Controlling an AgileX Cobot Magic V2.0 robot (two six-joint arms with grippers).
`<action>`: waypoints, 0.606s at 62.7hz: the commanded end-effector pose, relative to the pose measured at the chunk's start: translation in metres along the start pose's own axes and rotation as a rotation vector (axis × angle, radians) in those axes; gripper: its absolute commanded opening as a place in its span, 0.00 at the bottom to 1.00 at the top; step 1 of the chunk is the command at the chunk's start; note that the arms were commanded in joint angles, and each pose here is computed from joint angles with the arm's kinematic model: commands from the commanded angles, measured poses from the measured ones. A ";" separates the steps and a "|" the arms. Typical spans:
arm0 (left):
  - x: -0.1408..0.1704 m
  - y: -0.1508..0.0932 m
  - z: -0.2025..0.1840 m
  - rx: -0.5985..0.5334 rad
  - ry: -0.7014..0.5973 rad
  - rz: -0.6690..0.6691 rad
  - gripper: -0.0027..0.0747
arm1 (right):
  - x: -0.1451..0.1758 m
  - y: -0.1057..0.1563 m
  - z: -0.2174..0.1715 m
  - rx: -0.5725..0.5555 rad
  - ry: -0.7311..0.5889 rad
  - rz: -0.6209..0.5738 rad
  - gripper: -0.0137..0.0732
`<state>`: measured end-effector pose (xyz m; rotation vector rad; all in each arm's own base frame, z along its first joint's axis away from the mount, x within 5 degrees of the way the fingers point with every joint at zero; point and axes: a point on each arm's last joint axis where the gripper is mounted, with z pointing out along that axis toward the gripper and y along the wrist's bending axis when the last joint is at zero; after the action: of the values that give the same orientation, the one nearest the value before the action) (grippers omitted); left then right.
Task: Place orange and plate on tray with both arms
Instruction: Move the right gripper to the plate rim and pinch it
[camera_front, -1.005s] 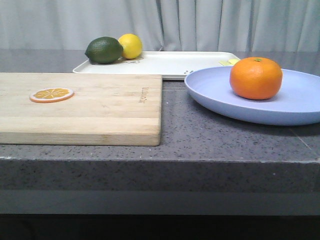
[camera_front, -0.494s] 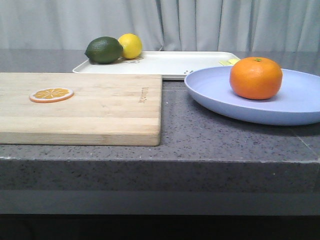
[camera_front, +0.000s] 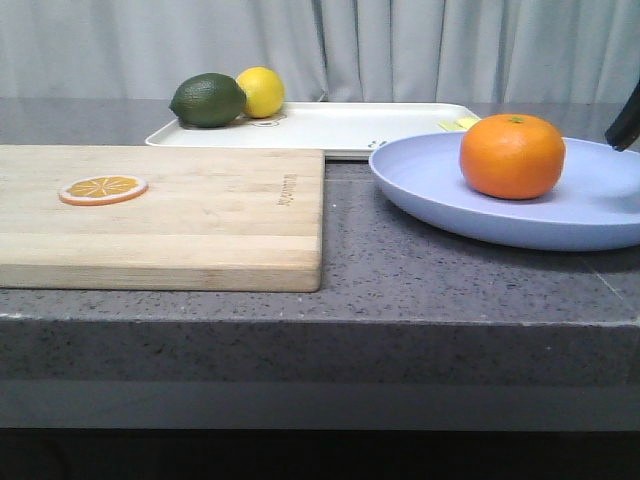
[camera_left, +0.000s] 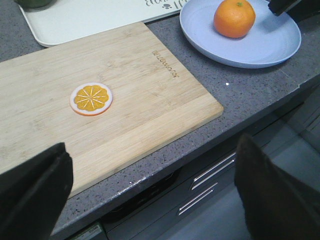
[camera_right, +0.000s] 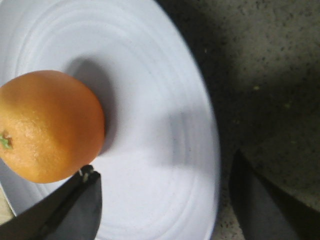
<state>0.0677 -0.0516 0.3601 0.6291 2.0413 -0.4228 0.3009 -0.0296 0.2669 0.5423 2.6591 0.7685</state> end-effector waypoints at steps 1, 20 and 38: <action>-0.014 -0.001 -0.005 0.007 -0.107 -0.005 0.86 | -0.005 0.010 -0.011 -0.047 -0.050 -0.011 0.78; -0.014 -0.001 -0.005 0.004 -0.107 -0.002 0.86 | -0.006 0.008 -0.008 -0.042 -0.040 -0.009 0.57; -0.014 -0.001 -0.005 0.003 -0.107 -0.001 0.86 | -0.007 0.004 -0.003 -0.024 -0.022 -0.011 0.41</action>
<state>0.0679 -0.0517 0.3606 0.6273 2.0360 -0.4242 0.3052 -0.0311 0.2572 0.5530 2.6864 0.7699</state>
